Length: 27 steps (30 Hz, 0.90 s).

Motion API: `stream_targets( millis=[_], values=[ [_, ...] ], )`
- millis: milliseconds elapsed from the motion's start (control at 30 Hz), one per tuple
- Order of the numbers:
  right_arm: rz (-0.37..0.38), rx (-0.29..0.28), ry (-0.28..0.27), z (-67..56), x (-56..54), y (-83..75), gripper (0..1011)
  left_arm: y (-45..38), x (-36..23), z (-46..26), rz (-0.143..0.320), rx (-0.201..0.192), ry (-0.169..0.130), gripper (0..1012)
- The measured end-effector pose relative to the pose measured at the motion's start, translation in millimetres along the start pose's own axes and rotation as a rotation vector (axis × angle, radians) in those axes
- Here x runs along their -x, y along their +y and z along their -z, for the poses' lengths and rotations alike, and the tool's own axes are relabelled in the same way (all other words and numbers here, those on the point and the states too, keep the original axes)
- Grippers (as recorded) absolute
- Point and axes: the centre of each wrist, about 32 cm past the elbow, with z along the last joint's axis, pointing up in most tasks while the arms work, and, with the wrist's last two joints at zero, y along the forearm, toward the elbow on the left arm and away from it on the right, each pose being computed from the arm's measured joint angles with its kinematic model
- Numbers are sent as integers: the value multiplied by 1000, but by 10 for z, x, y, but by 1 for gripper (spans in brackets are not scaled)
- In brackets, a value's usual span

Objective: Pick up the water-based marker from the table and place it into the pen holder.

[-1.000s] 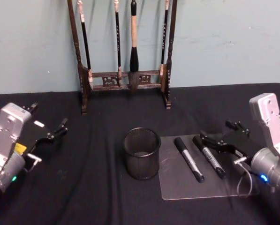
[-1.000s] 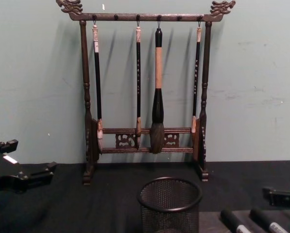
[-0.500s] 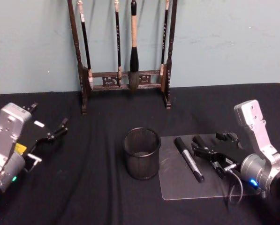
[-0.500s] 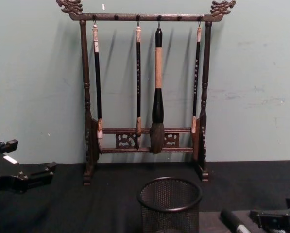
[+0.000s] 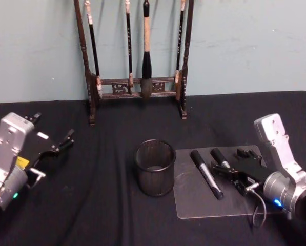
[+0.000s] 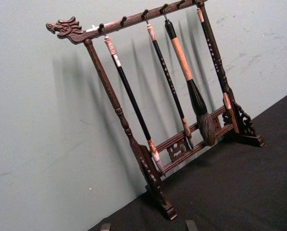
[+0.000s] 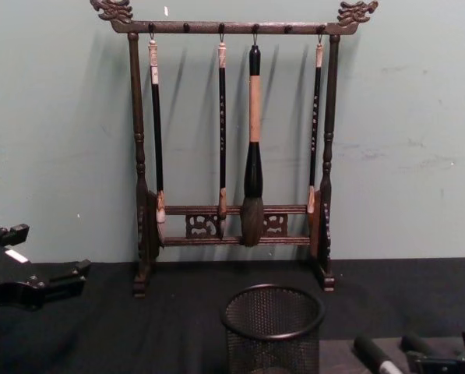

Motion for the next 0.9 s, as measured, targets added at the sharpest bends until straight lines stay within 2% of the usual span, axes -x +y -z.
stream_targets(
  millis=[900],
  values=[
    [-3,20,-11,43,-1,-7,1002,0,0,0,0,0,0,1009]
  ],
)
